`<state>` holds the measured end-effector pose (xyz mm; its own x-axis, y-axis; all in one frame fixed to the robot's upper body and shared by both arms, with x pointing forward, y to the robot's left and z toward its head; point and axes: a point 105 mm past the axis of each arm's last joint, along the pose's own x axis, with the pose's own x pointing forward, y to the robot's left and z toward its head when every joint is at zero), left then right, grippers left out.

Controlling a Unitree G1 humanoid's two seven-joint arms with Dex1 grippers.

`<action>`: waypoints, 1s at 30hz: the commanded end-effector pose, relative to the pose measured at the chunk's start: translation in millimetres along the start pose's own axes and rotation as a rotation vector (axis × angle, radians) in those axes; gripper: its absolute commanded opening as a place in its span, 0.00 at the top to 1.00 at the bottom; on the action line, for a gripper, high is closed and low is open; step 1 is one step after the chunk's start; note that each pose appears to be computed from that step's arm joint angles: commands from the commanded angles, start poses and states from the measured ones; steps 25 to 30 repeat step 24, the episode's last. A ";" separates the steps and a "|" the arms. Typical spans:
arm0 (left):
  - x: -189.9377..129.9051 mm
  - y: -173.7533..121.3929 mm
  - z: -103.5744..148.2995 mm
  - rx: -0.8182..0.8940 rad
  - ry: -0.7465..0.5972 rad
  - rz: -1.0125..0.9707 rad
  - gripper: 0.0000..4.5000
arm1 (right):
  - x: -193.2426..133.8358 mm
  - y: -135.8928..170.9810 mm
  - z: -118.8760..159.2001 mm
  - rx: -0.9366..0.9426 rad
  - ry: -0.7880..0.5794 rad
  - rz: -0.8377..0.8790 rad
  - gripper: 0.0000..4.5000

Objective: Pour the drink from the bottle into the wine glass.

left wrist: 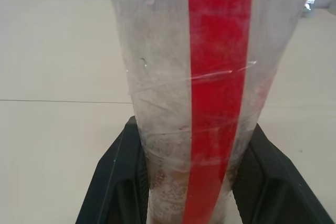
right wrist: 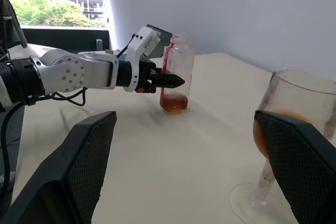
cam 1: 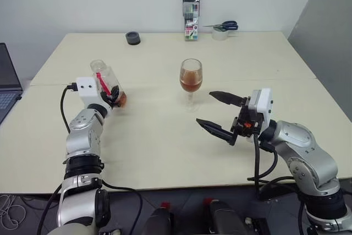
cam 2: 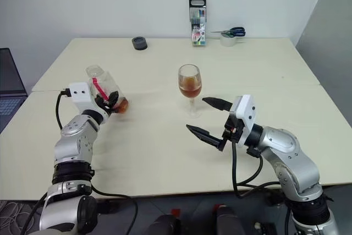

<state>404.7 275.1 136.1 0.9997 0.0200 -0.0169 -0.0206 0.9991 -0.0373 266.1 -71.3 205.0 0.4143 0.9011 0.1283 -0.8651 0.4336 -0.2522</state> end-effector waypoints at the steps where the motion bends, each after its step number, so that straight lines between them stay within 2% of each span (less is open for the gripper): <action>1: 2.0 -3.0 17.4 0.051 -0.066 -0.012 0.63 | 0.8 2.6 9.7 -0.038 -0.035 0.007 0.00; 8: 3.7 -11.1 14.7 0.075 -0.061 -0.040 0.63 | 0.5 2.4 9.1 -0.036 -0.030 -0.008 0.00; 10: 2.8 -11.2 13.4 0.075 -0.056 -0.037 0.47 | 0.2 2.7 8.8 -0.035 -0.028 -0.011 0.00; 17: -12.4 -10.1 5.8 0.085 -0.043 -0.027 0.00 | -6.1 3.6 -2.0 -0.023 -0.001 -0.047 0.00; 20: -23.9 -5.6 -1.8 0.083 -0.010 0.000 0.00 | -15.0 3.3 -13.6 0.012 0.031 -0.104 0.00; 24: -54.9 -5.9 -18.5 0.086 0.048 -0.001 0.00 | -46.8 -12.8 -50.3 0.221 0.116 -0.407 0.00; 30: -54.9 -5.9 -18.5 0.086 0.048 -0.001 0.00 | -46.8 -12.8 -50.3 0.221 0.116 -0.407 0.00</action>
